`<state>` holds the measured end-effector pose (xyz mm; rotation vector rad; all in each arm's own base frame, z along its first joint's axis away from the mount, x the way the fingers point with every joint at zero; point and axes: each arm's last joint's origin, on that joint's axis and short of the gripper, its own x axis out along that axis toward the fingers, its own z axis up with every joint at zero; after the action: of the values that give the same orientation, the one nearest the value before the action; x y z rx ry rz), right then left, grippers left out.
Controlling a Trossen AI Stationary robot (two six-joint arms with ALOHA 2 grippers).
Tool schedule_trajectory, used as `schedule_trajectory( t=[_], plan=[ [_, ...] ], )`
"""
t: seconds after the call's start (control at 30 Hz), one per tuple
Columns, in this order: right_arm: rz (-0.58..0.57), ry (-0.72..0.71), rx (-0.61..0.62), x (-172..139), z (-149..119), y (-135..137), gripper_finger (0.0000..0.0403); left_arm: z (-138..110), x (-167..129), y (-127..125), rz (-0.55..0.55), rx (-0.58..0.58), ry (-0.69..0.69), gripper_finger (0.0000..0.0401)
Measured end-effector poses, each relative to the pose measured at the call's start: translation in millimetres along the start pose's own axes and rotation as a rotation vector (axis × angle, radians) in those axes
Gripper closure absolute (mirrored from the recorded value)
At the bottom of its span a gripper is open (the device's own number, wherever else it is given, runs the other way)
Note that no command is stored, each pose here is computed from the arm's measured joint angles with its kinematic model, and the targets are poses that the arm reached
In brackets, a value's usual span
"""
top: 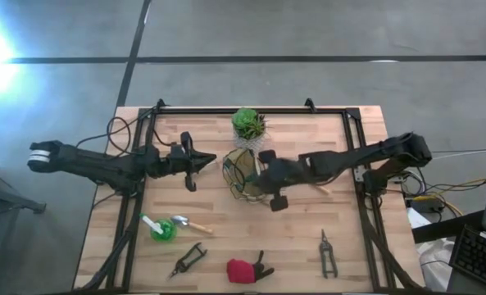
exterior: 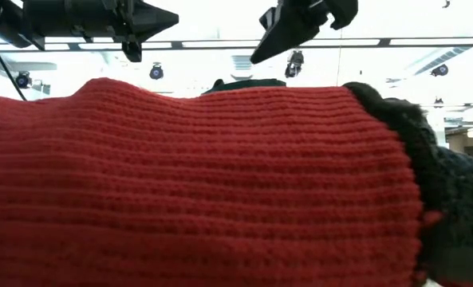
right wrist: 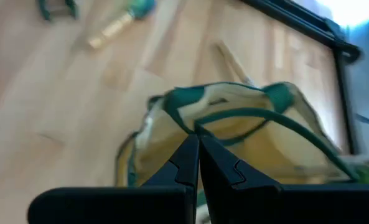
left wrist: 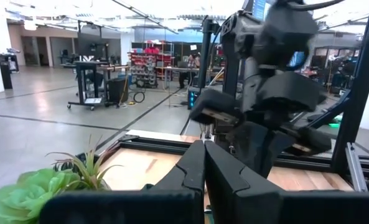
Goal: Pick & Place Garden tools in Gardening bag
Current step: Prepare the gardening bag
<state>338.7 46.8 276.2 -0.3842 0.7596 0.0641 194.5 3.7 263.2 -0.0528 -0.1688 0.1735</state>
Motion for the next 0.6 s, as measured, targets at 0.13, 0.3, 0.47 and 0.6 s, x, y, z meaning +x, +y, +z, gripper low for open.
schedule_trajectory(
  t=[0.13,0.3,0.47,0.6],
  plan=[
    [-0.07,0.079,-0.044,8.7,11.0,9.6,0.0395,-0.3,0.0,0.0,0.0,-0.018,0.003,0.0392],
    [-0.072,0.158,-0.059,28.3,12.5,12.1,0.0395,-1.6,0.0,0.0,0.001,-0.022,0.014,0.0392],
    [-0.076,0.242,-0.064,39.3,11.5,14.9,0.0395,-1.8,0.0,0.1,0.001,-0.021,0.017,0.0392],
    [-0.078,0.291,-0.056,42.2,10.9,16.7,0.0395,-1.7,0.0,0.4,0.002,-0.021,0.016,0.0392]
  ],
)
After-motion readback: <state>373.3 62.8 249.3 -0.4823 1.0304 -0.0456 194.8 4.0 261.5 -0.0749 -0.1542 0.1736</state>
